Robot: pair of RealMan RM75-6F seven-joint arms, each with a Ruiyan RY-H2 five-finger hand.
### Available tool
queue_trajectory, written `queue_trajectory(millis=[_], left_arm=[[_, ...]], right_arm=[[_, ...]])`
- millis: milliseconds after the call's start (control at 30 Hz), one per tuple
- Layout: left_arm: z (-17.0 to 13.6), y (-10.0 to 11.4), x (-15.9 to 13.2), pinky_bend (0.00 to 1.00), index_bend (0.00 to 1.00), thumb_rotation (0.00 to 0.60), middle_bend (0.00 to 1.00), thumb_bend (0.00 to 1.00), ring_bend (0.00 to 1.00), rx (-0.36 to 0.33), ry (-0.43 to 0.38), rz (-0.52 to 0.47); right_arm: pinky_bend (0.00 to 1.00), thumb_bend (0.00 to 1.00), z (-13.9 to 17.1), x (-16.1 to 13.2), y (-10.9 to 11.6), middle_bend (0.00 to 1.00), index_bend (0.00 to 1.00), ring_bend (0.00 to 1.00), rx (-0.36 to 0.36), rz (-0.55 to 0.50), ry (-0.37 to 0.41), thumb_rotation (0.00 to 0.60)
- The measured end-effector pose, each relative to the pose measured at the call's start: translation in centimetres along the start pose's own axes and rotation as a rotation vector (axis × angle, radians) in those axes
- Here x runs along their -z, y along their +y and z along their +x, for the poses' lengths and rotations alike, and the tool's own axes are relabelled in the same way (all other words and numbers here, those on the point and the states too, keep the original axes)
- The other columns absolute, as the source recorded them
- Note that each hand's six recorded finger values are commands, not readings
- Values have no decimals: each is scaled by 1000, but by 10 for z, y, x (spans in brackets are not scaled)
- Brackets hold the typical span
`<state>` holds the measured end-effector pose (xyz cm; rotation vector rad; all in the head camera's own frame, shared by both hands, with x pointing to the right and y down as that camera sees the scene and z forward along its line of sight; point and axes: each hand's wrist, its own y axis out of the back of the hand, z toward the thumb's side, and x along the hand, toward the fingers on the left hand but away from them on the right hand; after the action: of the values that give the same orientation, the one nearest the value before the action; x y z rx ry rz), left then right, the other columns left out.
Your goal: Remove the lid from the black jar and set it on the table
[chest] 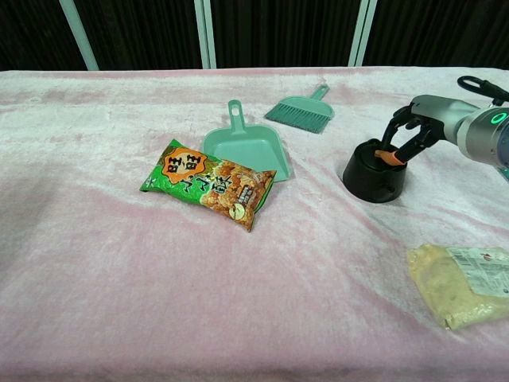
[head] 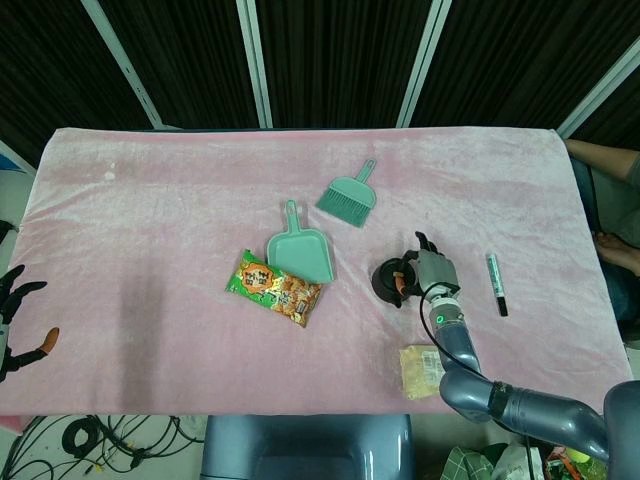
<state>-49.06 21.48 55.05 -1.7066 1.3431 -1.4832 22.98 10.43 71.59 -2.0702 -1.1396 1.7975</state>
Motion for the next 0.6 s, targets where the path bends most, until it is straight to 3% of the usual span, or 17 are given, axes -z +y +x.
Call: queue_trajectory(millis=[600], left_arm=[[0,0,0,0,222,600,27,332,0,0,1,-2]], right_arm=[[165,395,0,-2,-3,0,593,75,-14,-4,14,600]])
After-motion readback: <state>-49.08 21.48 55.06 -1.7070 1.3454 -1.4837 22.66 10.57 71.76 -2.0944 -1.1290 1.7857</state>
